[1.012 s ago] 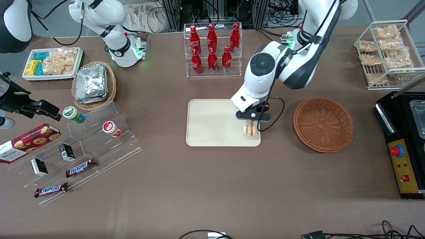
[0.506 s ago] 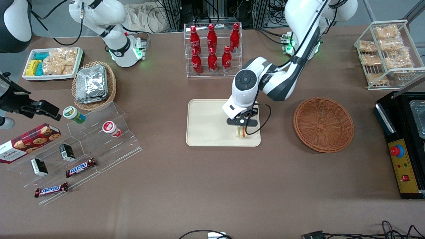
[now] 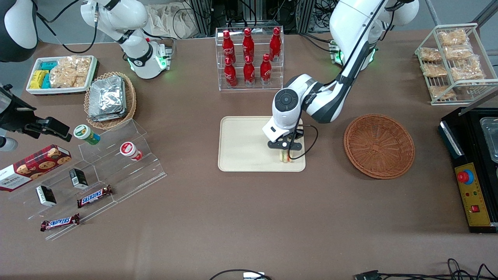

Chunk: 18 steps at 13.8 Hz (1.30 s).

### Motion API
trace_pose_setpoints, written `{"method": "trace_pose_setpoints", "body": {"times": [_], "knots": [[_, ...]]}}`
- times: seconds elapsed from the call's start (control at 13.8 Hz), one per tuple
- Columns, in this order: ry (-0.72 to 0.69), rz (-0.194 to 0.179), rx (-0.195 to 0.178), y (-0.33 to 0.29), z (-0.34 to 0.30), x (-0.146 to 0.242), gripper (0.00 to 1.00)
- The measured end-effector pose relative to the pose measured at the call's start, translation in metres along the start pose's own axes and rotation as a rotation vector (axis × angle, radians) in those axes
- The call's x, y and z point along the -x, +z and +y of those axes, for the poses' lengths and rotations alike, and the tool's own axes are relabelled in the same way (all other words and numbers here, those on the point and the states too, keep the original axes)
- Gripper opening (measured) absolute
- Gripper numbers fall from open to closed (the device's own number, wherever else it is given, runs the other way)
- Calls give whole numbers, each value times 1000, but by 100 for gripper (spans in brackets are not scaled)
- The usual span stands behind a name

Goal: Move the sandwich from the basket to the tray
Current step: 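Lift the sandwich and carry it with the left gripper over the cream tray, then lower the sandwich onto the tray and open the left gripper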

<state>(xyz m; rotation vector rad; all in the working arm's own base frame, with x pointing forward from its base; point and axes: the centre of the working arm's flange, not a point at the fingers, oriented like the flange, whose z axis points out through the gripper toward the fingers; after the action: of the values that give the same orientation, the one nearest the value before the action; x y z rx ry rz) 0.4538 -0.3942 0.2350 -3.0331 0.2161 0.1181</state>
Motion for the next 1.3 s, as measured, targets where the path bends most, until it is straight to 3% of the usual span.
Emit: {"method": "trace_pose_setpoints", "body": {"times": [0.58, 0.65, 1.16, 1.3], "knots": [[25, -14, -12, 23, 10, 25, 23], [25, -14, -13, 24, 10, 25, 29], [7, -23, -26, 17, 4, 22, 96], [-29, -32, -42, -5, -2, 13, 100]]}}
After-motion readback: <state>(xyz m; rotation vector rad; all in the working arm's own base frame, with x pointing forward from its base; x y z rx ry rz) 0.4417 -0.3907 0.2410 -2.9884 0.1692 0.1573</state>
